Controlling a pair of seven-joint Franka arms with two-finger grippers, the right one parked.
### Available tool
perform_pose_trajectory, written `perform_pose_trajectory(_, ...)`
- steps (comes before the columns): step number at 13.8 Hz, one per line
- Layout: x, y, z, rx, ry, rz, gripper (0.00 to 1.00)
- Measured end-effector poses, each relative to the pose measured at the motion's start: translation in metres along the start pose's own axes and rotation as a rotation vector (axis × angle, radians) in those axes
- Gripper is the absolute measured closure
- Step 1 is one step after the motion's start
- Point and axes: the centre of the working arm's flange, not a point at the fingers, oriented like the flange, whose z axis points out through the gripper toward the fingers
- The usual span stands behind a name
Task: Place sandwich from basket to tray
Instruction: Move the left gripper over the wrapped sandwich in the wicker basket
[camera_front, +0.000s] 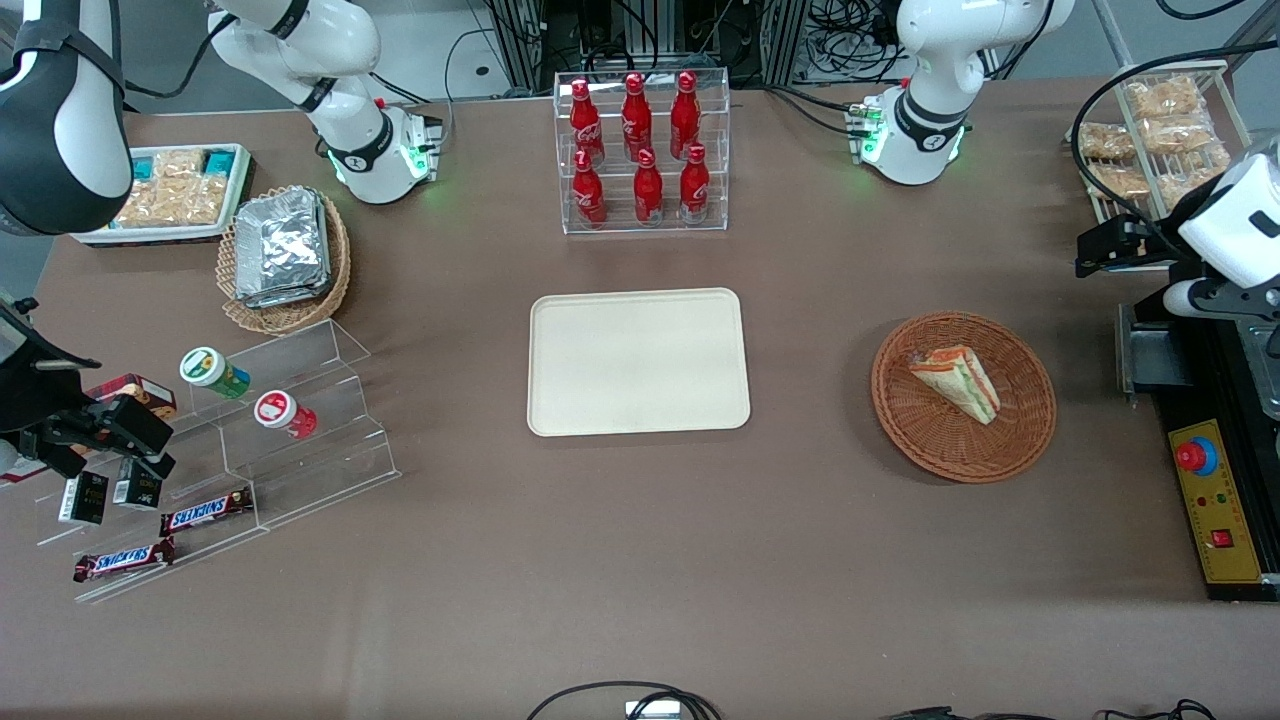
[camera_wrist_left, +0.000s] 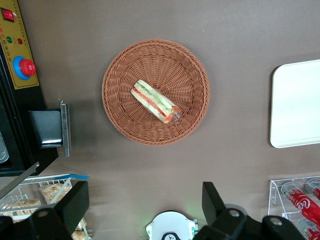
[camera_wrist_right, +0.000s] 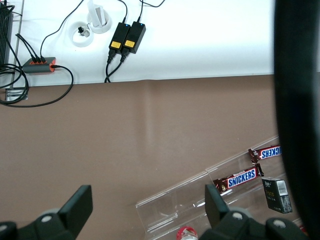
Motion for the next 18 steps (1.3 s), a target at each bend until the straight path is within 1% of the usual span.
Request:
perform_pose_trajectory(4, 0.001, 0.0, 0.0, 0.002, 0.008, 0.001, 0.0)
perform_pose_trajectory(6, 0.002, -0.002, -0.001, 0.021, 0.015, -0.002, 0.0)
perform_pose_trajectory(9, 0.008, -0.003, 0.015, 0.046, 0.005, 0.0, 0.0)
perform_pose_trajectory(13, 0.02, -0.002, 0.066, 0.052, -0.023, -0.003, 0.0)
perform_pose_trajectory(14, 0.022, -0.002, 0.078, 0.054, -0.023, -0.024, 0.0)
perform_pose_trajectory(18, 0.022, 0.002, 0.148, 0.062, 0.026, -0.158, 0.0)
